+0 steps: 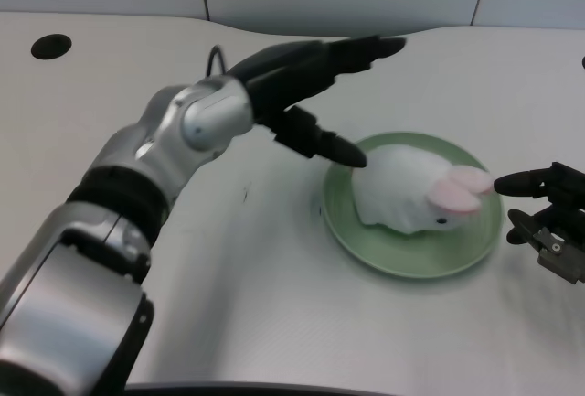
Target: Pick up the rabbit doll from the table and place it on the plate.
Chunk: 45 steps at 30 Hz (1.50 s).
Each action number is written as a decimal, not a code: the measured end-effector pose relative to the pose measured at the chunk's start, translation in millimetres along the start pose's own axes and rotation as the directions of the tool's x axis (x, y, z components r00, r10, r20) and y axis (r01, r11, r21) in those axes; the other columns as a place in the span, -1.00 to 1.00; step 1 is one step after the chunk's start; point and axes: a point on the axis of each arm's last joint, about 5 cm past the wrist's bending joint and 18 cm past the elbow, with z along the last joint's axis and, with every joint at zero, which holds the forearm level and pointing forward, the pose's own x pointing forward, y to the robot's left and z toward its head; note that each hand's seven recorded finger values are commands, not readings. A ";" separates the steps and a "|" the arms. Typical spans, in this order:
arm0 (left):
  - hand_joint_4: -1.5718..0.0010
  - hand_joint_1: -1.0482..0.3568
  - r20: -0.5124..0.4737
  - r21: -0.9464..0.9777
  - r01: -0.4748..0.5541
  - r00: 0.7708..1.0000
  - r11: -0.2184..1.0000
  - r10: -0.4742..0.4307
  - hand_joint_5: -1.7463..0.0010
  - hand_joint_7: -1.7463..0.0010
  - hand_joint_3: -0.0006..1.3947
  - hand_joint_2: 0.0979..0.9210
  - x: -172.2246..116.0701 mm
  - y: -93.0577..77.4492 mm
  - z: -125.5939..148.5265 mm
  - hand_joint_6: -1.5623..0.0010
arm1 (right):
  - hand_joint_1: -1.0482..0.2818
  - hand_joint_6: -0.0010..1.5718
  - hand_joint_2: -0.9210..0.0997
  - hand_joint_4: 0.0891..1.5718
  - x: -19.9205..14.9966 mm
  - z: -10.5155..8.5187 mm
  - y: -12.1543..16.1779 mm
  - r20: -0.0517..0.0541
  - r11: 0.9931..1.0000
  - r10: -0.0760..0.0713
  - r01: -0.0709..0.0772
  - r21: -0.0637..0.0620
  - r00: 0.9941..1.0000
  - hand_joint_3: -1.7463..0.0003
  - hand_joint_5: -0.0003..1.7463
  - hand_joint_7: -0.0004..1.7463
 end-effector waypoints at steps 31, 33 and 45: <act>0.52 -0.26 -0.372 -0.680 -0.433 0.899 0.591 0.231 -0.64 0.84 -0.47 1.00 -155.3 -71.4 -78.7 0.05 | 0.20 -0.45 -1.00 -0.62 0.8 1.1 -0.5 0.008 0.991 -0.107 0.107 0.083 0.994 0.56 0.65 0.12; 0.49 -0.27 -0.404 -0.699 -0.457 0.887 0.551 0.223 -0.75 0.77 -0.43 1.00 -161.4 -76.7 -81.2 -0.05 | 0.20 -0.44 -1.00 -0.63 1.4 0.8 -1.0 0.001 0.991 -0.105 0.105 0.082 0.994 0.57 0.64 0.13; 0.16 -0.37 -0.506 -0.711 -0.511 0.849 0.483 0.154 -1.00 -0.92 -0.35 1.00 -174.9 -100.3 -84.6 0.39 | 0.18 -0.43 -1.00 -0.61 5.8 -0.4 -9.4 -0.014 0.992 -0.089 0.090 0.089 0.996 0.58 0.63 0.15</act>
